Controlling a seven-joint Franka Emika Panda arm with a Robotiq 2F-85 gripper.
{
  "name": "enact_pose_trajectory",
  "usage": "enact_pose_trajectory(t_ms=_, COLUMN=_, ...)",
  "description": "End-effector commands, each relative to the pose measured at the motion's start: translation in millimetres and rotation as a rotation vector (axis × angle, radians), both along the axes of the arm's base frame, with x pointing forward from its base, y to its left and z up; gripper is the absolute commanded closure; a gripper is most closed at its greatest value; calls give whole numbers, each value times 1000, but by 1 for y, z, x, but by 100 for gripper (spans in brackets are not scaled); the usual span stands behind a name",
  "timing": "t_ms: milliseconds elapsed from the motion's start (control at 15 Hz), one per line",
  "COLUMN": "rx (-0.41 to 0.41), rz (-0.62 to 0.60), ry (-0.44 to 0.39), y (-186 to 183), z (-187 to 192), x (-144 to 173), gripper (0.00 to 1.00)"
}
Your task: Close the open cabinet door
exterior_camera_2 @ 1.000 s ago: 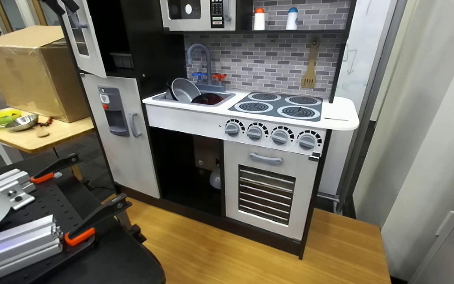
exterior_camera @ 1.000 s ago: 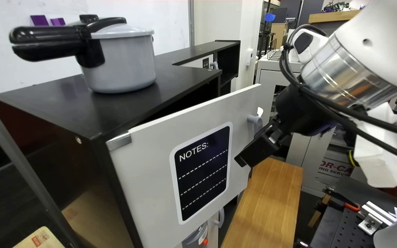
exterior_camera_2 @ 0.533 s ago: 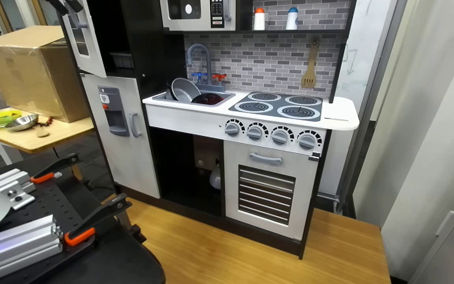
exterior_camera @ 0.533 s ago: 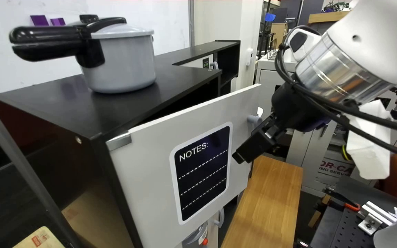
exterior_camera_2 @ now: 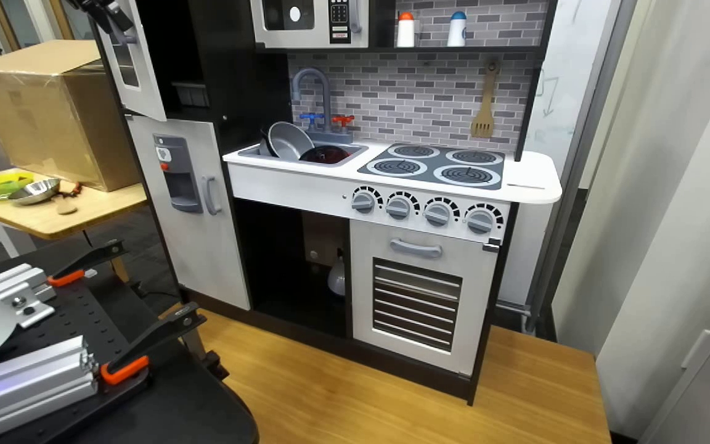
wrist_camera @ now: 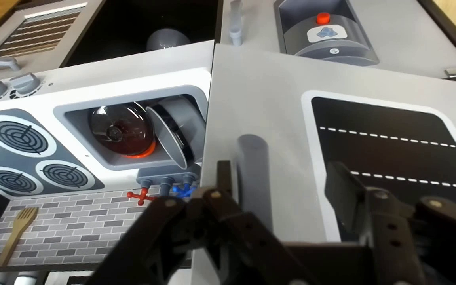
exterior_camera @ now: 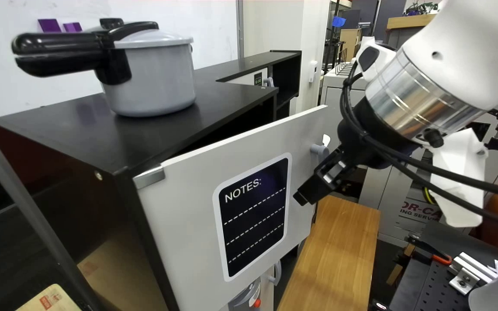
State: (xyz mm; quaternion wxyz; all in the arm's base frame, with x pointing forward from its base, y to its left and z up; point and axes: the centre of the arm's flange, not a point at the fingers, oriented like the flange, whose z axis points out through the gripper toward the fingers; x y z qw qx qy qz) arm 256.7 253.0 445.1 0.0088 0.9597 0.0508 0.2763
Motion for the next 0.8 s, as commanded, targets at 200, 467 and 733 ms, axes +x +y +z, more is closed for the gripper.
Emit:
enact_pose_trajectory(t_ms=200, rx=11, rz=12, ry=10, y=-8, z=-5, x=7, gripper=85)
enact_pose_trajectory(t_ms=467, rx=15, rz=-1, ry=14, y=-14, z=-5, x=11, gripper=95)
enact_pose_trajectory(t_ms=733, rx=13, rz=-6, ry=13, y=-15, z=-5, x=13, gripper=95)
